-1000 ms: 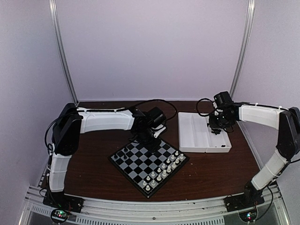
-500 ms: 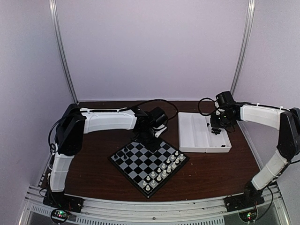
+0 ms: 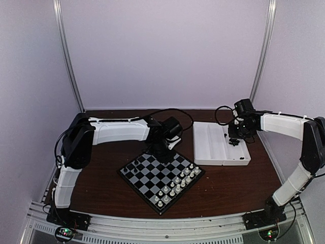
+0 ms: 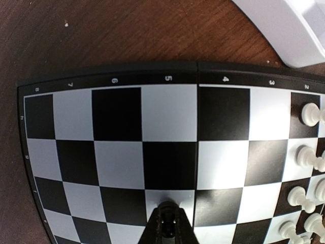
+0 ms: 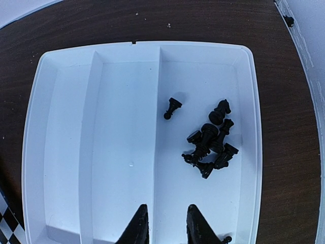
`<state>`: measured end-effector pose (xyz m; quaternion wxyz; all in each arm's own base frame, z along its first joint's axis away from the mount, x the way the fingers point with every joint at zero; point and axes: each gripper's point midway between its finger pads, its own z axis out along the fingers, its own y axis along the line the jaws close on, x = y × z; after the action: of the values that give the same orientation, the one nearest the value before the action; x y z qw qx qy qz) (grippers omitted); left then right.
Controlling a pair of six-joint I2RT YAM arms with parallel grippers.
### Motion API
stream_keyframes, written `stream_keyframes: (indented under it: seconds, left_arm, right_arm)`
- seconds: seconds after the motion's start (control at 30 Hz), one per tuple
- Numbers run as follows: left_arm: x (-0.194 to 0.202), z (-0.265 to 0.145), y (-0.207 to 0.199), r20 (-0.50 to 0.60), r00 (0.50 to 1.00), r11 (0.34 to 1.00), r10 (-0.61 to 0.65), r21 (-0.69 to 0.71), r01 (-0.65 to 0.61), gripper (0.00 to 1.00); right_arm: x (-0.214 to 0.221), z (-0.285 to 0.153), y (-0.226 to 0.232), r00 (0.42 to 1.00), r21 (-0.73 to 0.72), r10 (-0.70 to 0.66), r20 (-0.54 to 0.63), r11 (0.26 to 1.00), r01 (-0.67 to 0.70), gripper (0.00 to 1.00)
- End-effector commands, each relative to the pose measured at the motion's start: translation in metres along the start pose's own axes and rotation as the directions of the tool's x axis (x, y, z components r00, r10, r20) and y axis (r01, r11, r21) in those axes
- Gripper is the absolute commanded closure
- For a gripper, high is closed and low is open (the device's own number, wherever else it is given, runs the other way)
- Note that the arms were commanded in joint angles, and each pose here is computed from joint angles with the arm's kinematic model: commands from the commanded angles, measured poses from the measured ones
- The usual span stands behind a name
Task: Set up the chess pieces on the board
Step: Pick up the chess piece from the chessboard, then place the chess piece on the chessboard.
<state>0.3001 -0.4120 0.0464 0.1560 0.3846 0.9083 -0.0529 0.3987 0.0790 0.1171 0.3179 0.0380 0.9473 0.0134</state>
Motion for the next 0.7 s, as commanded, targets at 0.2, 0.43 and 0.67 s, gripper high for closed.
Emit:
stream_keyframes:
  seconds: [0.2,0.43,0.67]
  left_arm:
    - [0.001,-0.024,0.013,0.028,1.000,0.998,0.010,-0.068,-0.008,0.95]
    - [0.017,-0.030,0.023,0.004,1.000,0.995,-0.016,-0.094,0.017,0.95]
    - [0.032,-0.029,0.032,-0.024,0.999,0.993,-0.043,-0.107,0.040,0.95]
  right_arm:
    - [-0.002,-0.002,-0.001,1.000,-0.013,0.003,0.013,1.000,-0.003,0.73]
    - [-0.002,-0.001,-0.002,1.000,-0.010,0.000,0.010,1.000,0.000,0.74]
    - [-0.002,-0.001,-0.002,1.000,-0.008,0.000,0.008,1.000,0.001,0.74]
